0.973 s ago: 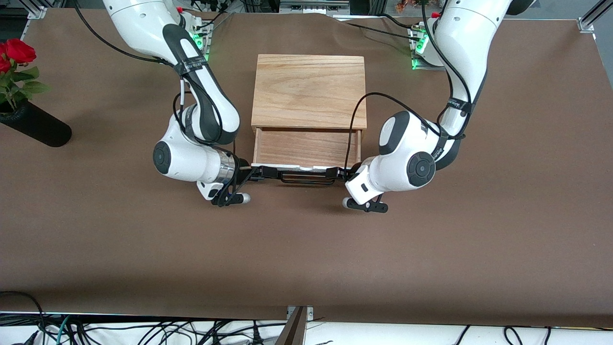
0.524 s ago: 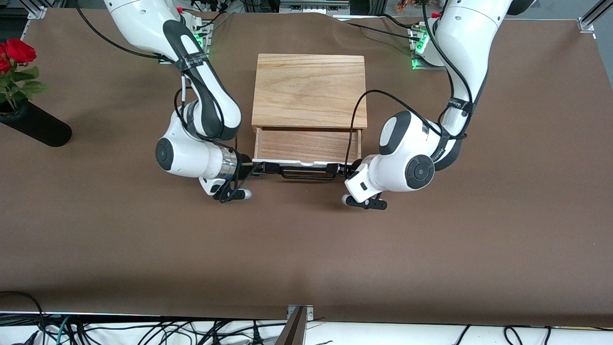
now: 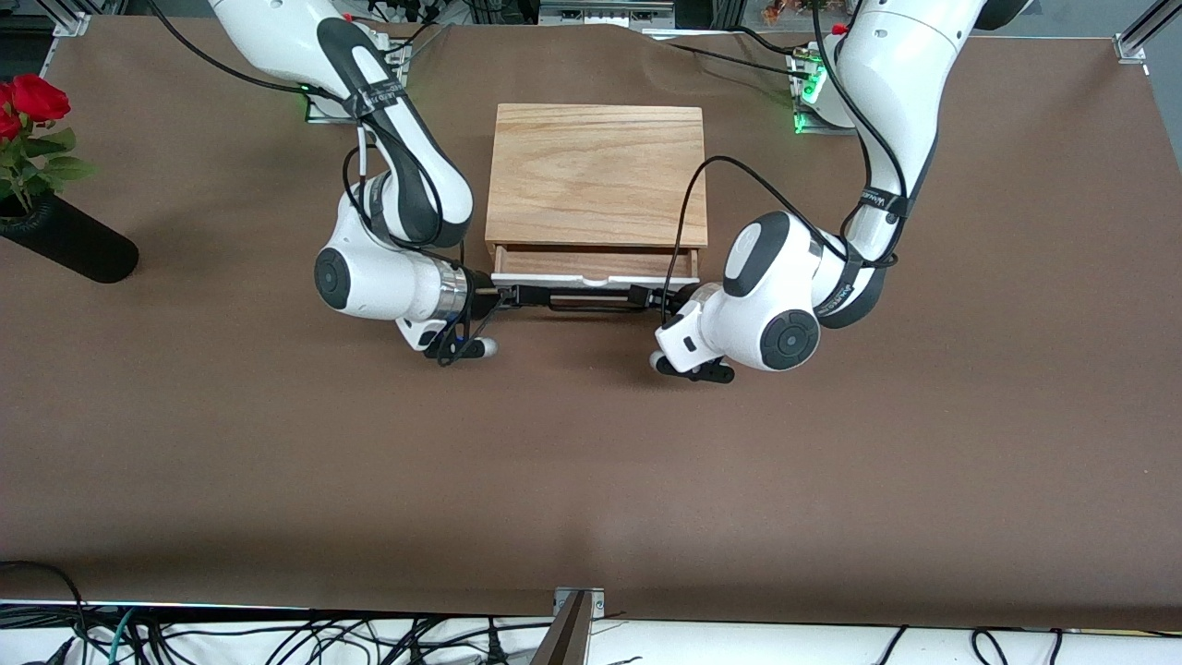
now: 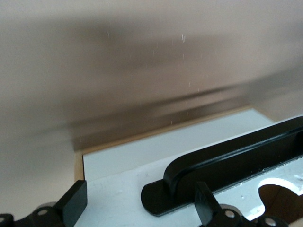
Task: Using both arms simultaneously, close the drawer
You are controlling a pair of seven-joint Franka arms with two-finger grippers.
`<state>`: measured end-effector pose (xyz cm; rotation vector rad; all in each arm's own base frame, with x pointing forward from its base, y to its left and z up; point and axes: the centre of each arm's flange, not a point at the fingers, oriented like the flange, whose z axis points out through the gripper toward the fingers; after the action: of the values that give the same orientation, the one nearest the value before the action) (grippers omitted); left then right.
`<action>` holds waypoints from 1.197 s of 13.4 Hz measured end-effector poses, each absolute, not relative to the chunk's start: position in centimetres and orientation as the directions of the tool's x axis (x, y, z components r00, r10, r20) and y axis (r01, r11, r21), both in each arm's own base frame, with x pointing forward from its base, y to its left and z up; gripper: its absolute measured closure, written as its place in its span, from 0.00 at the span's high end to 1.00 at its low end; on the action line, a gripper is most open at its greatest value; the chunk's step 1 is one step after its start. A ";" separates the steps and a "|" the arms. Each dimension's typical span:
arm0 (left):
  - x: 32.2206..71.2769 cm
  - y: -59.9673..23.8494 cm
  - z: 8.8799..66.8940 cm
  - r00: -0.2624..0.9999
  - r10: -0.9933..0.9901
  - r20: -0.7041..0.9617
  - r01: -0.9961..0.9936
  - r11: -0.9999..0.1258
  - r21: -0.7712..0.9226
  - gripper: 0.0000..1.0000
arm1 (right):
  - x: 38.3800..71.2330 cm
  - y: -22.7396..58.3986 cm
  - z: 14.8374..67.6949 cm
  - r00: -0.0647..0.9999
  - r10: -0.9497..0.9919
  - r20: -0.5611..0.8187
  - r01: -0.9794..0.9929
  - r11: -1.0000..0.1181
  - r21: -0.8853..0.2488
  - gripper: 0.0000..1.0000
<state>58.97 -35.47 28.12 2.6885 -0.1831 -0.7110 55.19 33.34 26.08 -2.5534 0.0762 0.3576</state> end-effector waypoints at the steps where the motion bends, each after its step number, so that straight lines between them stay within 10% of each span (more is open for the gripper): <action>1: 58.4 -35.7 28.0 0.850 -0.224 -0.478 -0.040 -0.930 0.364 1.00 | 54.4 33.5 26.0 0.960 0.026 -0.280 -0.128 -0.846 -0.518 1.00; 11: 55.7 -37.1 26.8 0.765 -0.276 -0.581 -0.071 -0.934 0.351 1.00 | 51.2 33.7 25.6 0.948 0.047 -0.314 -0.124 -0.855 -0.503 1.00; 16: 56.1 -37.2 27.6 0.770 -0.288 -0.570 -0.080 -0.929 0.361 1.00 | 56.5 26.4 30.3 0.972 0.017 -0.234 -0.091 -0.893 -0.442 1.00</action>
<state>56.07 -37.22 27.58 2.6488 -0.2839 -0.9276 56.52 26.41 30.33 -2.6557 0.0525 0.3206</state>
